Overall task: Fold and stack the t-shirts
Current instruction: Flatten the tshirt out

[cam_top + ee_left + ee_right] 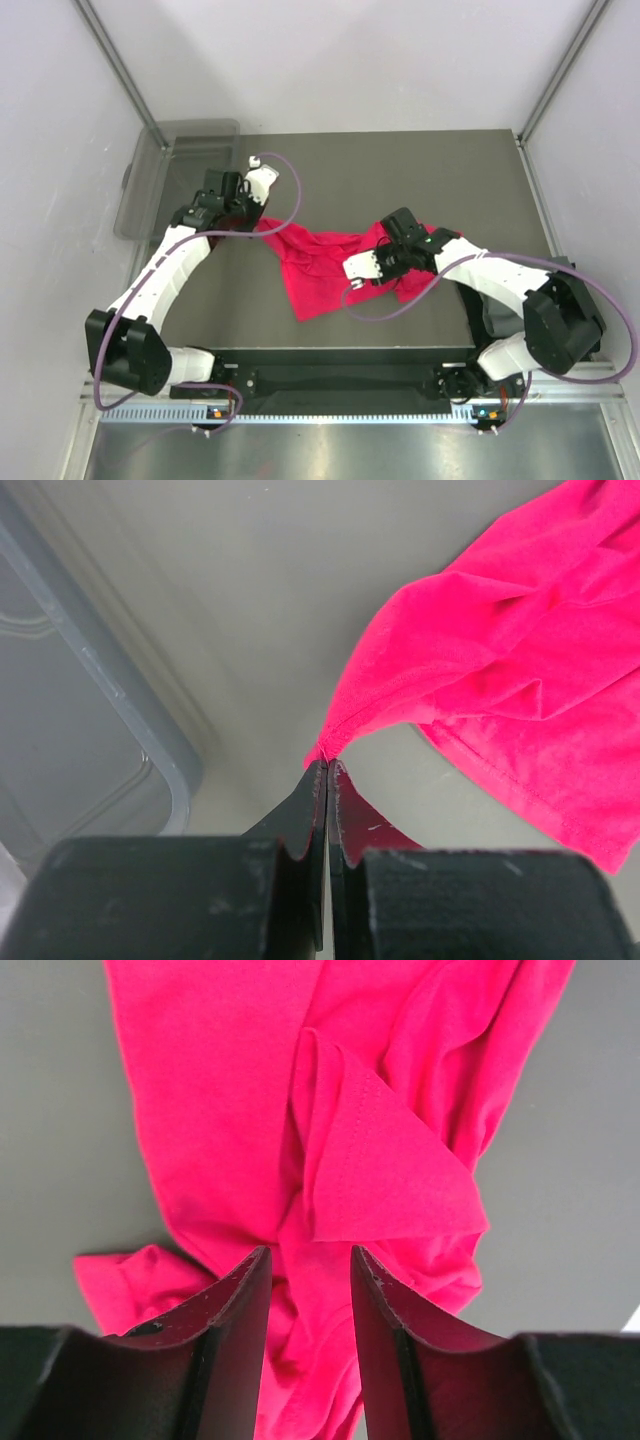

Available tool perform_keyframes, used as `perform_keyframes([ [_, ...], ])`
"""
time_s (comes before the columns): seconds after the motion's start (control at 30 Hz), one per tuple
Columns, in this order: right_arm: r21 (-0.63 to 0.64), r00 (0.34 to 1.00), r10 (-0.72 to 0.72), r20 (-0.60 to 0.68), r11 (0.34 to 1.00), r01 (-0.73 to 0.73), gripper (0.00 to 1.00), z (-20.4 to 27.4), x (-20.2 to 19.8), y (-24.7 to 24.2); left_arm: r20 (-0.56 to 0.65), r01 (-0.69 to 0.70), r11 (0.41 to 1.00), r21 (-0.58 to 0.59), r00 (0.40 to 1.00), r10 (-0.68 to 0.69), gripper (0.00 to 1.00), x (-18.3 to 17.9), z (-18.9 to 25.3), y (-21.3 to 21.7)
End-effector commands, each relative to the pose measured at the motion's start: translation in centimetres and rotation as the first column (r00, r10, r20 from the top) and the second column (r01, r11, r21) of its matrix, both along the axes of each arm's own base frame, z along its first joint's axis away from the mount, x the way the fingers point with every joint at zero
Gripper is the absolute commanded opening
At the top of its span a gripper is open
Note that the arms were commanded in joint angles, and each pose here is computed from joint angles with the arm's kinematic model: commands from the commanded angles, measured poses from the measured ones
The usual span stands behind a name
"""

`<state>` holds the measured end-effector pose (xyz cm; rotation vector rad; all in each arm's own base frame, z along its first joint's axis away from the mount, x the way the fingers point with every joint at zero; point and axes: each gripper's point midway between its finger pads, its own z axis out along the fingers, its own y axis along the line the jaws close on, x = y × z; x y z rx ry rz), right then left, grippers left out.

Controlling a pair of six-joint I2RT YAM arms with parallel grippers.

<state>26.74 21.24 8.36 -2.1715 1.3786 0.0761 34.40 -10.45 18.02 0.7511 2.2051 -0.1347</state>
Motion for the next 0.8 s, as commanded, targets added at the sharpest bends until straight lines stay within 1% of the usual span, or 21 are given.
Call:
perform_keyframes([
  [0.0, 0.011, 0.995, 0.038, 0.092, 0.999, -0.040, 0.38, 0.8, 1.7, 1.4, 0.079, -0.006, 0.998, -0.066, 0.997, 0.012, 0.00, 0.5, 2.1, -0.2],
  [0.27, -0.018, 0.993, 0.021, 0.113, 1.000, -0.019, 0.38, -0.1, 2.6, 1.1, 0.069, -0.023, 0.995, -0.092, 0.997, 0.029, 0.00, 0.6, 1.5, 0.2],
  [0.43, -0.034, 0.995, 0.021, 0.094, 0.999, -0.018, 0.38, -0.4, 2.7, 1.1, 0.064, -0.030, 0.994, -0.101, 0.997, 0.036, 0.00, 0.6, 1.4, 0.4],
  [0.57, -0.055, 0.999, 0.042, 0.023, 0.998, -0.041, 0.38, -0.8, 1.4, 1.0, 0.065, -0.035, 0.994, -0.102, 0.997, 0.042, 0.00, 0.5, 1.2, 0.5],
  [0.77, -0.053, 0.999, 0.035, 0.039, 0.998, -0.033, 0.38, -1.1, 1.7, 1.2, 0.063, -0.038, 0.993, -0.115, 0.997, 0.045, 0.00, 0.7, 1.2, 0.5],
])
